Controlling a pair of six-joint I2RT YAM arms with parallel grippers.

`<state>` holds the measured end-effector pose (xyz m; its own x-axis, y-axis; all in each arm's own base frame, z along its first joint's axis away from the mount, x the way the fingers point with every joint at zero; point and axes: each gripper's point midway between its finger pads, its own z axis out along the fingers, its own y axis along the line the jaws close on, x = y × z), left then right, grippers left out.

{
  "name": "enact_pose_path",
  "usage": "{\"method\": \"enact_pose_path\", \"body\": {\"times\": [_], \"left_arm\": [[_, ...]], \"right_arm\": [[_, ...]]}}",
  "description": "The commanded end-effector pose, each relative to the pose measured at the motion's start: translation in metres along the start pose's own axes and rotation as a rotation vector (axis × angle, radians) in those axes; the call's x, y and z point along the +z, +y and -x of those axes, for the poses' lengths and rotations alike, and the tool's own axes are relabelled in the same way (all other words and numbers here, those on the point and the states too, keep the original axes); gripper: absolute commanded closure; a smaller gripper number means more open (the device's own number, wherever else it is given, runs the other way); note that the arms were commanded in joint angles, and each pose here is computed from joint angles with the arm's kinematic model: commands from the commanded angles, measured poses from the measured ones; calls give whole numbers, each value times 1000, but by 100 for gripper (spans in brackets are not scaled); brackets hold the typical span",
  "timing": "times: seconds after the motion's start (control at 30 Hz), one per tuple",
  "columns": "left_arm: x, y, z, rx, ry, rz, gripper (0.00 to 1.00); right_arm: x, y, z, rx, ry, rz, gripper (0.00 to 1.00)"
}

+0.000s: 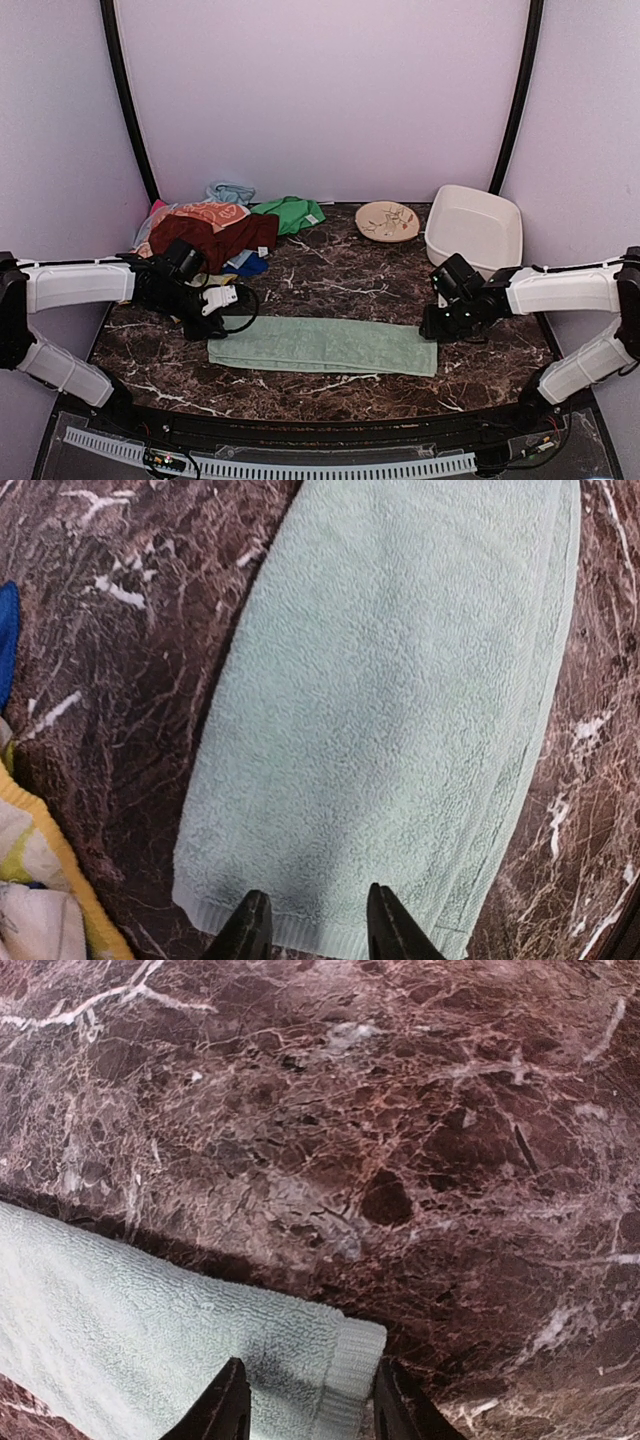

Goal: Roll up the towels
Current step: Move the towel to the center of the board.

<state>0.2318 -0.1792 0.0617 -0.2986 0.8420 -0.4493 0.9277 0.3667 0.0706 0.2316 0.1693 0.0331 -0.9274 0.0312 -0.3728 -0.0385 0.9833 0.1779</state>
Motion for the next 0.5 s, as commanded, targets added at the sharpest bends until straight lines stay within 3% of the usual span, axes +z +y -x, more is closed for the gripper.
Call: {"method": "enact_pose_path", "body": {"times": [0.0,0.27,0.47], "left_arm": [[13,-1,-16,31,47,11,65],[28,11,-23,47,67,74,65],[27,12,-21,54,62,77,65]], "right_arm": [[7,6,4,-19,1,56,58],[18,7,-15,-19,79,85,64],[11,-9,-15,-30,76,-3,53]]}}
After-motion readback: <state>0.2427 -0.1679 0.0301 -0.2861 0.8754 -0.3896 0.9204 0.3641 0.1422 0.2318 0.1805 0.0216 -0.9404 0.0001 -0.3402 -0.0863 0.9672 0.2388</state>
